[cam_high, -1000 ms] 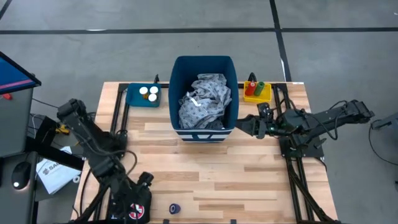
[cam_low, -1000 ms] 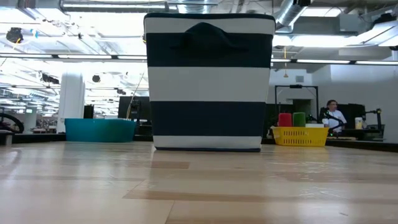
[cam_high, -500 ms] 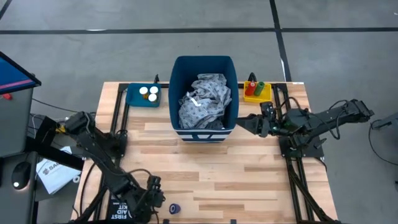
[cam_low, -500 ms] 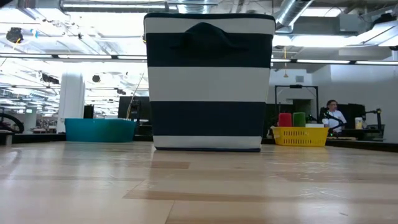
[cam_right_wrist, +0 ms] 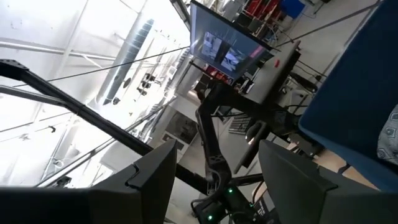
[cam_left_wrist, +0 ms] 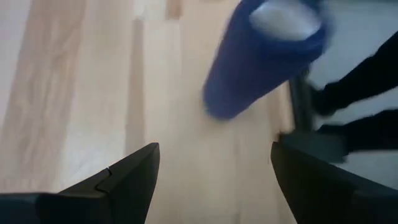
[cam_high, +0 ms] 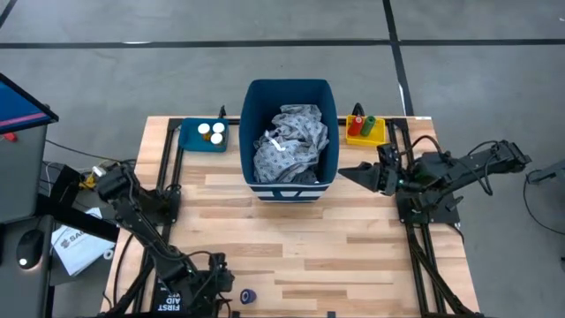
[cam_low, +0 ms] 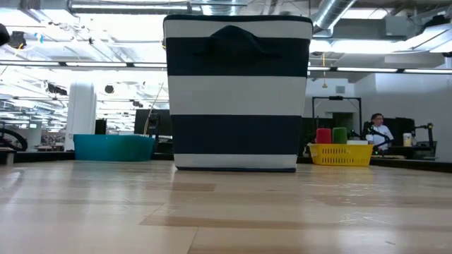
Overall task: Pick & place medical supplies in basket/bin
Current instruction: Put the purple bandage into the yellow bin
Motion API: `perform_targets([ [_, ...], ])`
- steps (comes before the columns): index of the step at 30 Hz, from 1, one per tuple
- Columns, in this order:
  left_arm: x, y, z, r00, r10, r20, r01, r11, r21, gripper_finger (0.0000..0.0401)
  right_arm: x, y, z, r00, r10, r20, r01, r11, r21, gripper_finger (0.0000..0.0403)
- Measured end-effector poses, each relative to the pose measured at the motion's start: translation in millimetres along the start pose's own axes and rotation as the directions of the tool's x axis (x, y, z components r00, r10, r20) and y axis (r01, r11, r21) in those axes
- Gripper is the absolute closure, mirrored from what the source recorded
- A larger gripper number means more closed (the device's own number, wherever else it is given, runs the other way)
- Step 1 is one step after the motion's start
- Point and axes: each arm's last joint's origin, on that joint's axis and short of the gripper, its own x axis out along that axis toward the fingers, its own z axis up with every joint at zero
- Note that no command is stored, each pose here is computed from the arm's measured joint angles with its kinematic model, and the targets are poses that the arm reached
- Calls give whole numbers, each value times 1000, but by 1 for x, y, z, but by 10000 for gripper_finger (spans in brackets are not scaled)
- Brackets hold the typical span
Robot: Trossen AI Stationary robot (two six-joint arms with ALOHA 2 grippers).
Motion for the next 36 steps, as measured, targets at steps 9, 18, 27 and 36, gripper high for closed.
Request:
perform_targets([
  [9, 13, 12, -10, 994, -10, 106, 9, 1000, 4, 101, 0, 0, 0, 1000, -4, 3, 4, 1000, -1, 179],
  [18, 18, 15, -8, 988, -51, 146, 36, 994, 104, 101, 0, 0, 1, 1000, -16, 27, 16, 1000, 1, 179],
  [27, 34, 13, -7, 986, -112, 127, 88, 980, 181, 101, 0, -1, 1, 999, -24, 43, 24, 1000, 3, 179],
  [36, 55, 19, -1, 979, -107, 171, 78, 983, 169, 103, 0, 0, 2, 998, -24, 53, 23, 1000, 6, 179],
])
